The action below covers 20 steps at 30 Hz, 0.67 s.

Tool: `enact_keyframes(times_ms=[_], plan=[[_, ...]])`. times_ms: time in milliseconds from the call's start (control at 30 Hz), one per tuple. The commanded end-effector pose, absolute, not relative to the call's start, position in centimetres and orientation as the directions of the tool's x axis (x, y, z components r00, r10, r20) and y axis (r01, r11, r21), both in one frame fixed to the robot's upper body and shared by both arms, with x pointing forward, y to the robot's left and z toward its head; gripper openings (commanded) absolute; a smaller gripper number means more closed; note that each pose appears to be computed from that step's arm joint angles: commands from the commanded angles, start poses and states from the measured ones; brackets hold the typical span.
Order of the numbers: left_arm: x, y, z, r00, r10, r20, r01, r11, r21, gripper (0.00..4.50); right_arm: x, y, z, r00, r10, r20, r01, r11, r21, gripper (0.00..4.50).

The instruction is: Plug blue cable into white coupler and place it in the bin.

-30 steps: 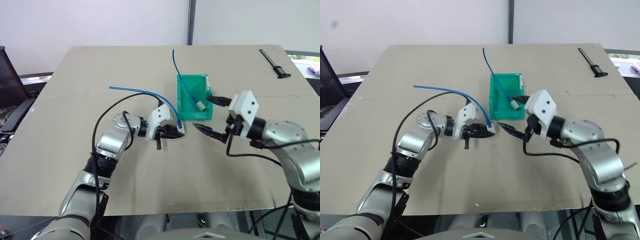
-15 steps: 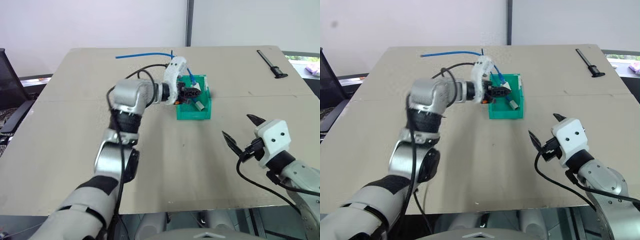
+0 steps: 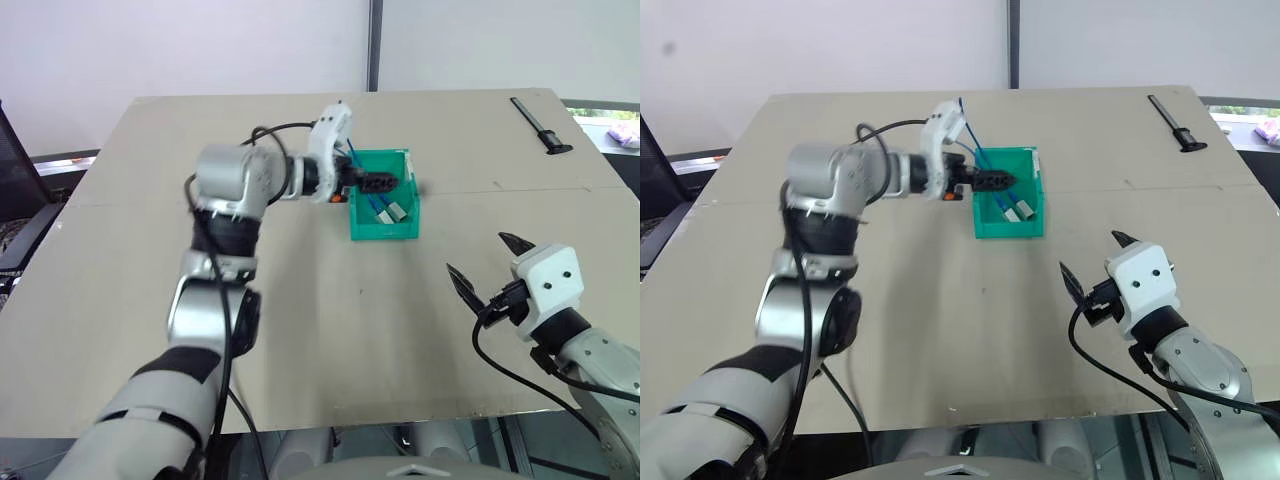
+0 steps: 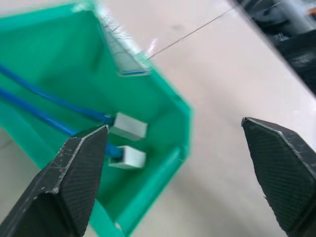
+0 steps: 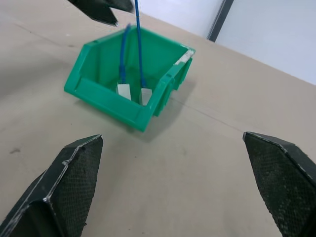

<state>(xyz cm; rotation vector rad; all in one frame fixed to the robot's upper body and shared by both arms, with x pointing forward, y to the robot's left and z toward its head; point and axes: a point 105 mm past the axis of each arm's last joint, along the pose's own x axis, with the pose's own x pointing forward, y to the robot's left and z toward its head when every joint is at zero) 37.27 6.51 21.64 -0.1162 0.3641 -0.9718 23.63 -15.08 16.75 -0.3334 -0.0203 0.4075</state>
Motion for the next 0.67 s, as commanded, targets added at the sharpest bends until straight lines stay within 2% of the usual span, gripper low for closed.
enact_keyframes(times_ms=[33, 100, 233, 367, 467, 533, 667], plan=[[34.6, 7.6, 23.0, 0.473, -0.874, -0.110, 0.871, 0.482, -0.089, 4.47, 23.6, -15.8, 17.5, 0.915, 0.404, 0.000, -0.382, 0.864, -0.327, 4.50], [33.0, 9.1, 21.3, 0.448, -0.888, -0.098, 0.887, 0.456, -0.073, 4.47, 23.4, -16.5, 17.2, 0.904, 0.427, -0.008, -0.405, 0.852, -0.331, 4.50], [30.8, 12.1, 18.5, 0.480, -0.875, -0.066, 0.875, 0.483, -0.037, 4.47, 22.4, -18.7, 15.7, 0.889, 0.455, -0.053, -0.442, 0.821, -0.362, 4.50], [27.4, 15.2, 14.5, 0.507, -0.849, -0.147, 0.858, 0.513, -0.003, 4.47, 20.7, -21.7, 13.8, 0.878, 0.455, -0.150, -0.475, 0.791, -0.386, 4.50], [25.7, 16.6, 12.8, 0.529, -0.829, -0.182, 0.842, 0.540, -0.015, 4.47, 19.7, -23.1, 12.9, 0.869, 0.454, -0.195, -0.494, 0.779, -0.386, 4.50], [24.4, 18.0, 11.4, 0.548, -0.808, -0.215, 0.825, 0.565, -0.021, 4.47, 19.0, -23.6, 12.9, 0.852, 0.476, -0.217, -0.523, 0.761, -0.384, 4.50], [23.5, 19.3, 10.1, 0.551, -0.793, -0.261, 0.817, 0.576, -0.023, 4.47, 19.0, -23.8, 13.6, 0.833, 0.502, -0.233, -0.553, 0.739, -0.384, 4.50]])
